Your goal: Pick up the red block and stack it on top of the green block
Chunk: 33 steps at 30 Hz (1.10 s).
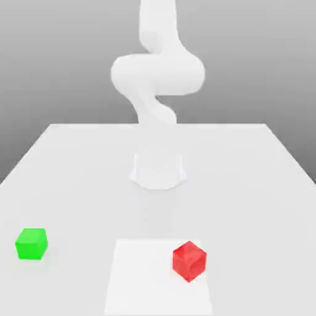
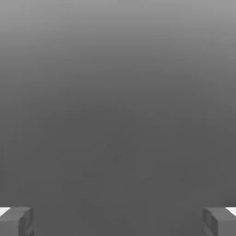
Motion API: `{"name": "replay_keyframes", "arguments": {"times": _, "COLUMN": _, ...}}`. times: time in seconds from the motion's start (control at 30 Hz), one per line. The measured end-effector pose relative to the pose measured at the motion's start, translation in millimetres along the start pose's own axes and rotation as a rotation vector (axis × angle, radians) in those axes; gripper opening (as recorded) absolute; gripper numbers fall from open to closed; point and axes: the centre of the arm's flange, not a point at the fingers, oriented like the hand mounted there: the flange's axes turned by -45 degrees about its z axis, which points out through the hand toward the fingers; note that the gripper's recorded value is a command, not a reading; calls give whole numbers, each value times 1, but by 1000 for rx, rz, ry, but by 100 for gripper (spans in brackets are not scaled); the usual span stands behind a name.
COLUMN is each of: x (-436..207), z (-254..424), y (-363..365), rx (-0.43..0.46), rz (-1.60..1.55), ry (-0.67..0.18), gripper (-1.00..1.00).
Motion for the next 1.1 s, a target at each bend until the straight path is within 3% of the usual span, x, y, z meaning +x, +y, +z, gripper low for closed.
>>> {"name": "replay_keyframes", "arguments": {"times": 0.33, "x": -96, "z": 219, "y": -37, "rx": 91, "rz": -311, "ry": -344, "gripper": 0}}
{"name": "replay_keyframes", "arguments": {"times": 0.63, "x": -253, "z": 338, "y": -70, "rx": 238, "rz": -584, "ry": -631, "gripper": 0}}
{"name": "replay_keyframes", "arguments": {"times": 0.87, "x": -319, "z": 393, "y": -74, "rx": 266, "rz": -623, "ry": -677, "gripper": 0}}
{"name": "replay_keyframes", "arguments": {"times": 0.9, "x": -324, "z": 398, "y": -74, "rx": 266, "rz": -623, "ry": -677, "gripper": -100}}
{"name": "replay_keyframes", "arguments": {"times": 1.1, "x": -326, "z": 400, "y": -74, "rx": 266, "rz": -623, "ry": -679, "gripper": -100}}
